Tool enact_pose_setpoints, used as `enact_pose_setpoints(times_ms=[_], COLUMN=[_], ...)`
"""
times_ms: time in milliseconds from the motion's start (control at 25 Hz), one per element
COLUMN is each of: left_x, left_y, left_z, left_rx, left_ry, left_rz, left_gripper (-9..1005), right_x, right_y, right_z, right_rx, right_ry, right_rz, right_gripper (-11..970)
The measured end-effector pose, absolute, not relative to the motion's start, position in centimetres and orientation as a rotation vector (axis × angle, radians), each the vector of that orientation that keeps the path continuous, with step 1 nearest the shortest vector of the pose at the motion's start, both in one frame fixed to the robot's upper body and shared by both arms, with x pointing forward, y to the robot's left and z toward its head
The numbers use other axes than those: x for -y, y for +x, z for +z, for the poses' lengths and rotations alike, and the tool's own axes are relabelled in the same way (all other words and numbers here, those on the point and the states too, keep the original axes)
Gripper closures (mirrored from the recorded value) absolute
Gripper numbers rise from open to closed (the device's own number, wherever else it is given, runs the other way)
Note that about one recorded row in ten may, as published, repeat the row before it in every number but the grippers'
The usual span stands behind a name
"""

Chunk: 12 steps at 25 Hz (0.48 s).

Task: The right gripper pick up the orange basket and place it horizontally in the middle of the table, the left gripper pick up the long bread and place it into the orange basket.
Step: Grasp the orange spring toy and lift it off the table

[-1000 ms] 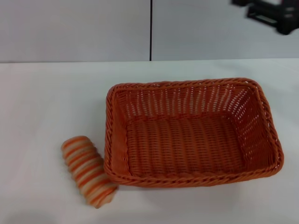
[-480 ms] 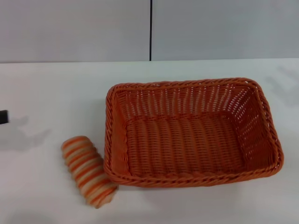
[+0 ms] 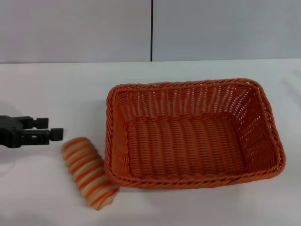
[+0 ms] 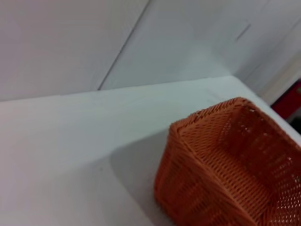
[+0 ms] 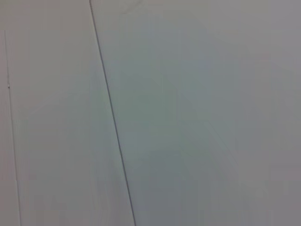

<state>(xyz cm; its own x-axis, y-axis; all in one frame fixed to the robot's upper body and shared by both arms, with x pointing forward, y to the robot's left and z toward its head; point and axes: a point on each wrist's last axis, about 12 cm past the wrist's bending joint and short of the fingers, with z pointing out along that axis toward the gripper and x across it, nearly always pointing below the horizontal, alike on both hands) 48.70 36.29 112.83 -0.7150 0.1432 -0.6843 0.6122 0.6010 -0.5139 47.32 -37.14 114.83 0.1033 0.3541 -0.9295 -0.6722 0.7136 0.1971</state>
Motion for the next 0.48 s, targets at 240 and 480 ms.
enact_pose_setpoints(times_ms=[240,480], left_x=[-35.8,-35.3], left_y=[48.6,48.8], left_z=[110.3,108.2], left_rx=[-2.188,-2.197], left_ry=[0.566,0.595], left_rz=[-1.039,-0.978], left_gripper=[176,176], right_x=[37.2,37.0], right_y=[47.3,47.4], right_z=[114.5,114.2], right_rx=[-1.267,-1.283], right_ry=[-0.296,-0.308], right_rz=[0.779,0.785], right_gripper=[414,414])
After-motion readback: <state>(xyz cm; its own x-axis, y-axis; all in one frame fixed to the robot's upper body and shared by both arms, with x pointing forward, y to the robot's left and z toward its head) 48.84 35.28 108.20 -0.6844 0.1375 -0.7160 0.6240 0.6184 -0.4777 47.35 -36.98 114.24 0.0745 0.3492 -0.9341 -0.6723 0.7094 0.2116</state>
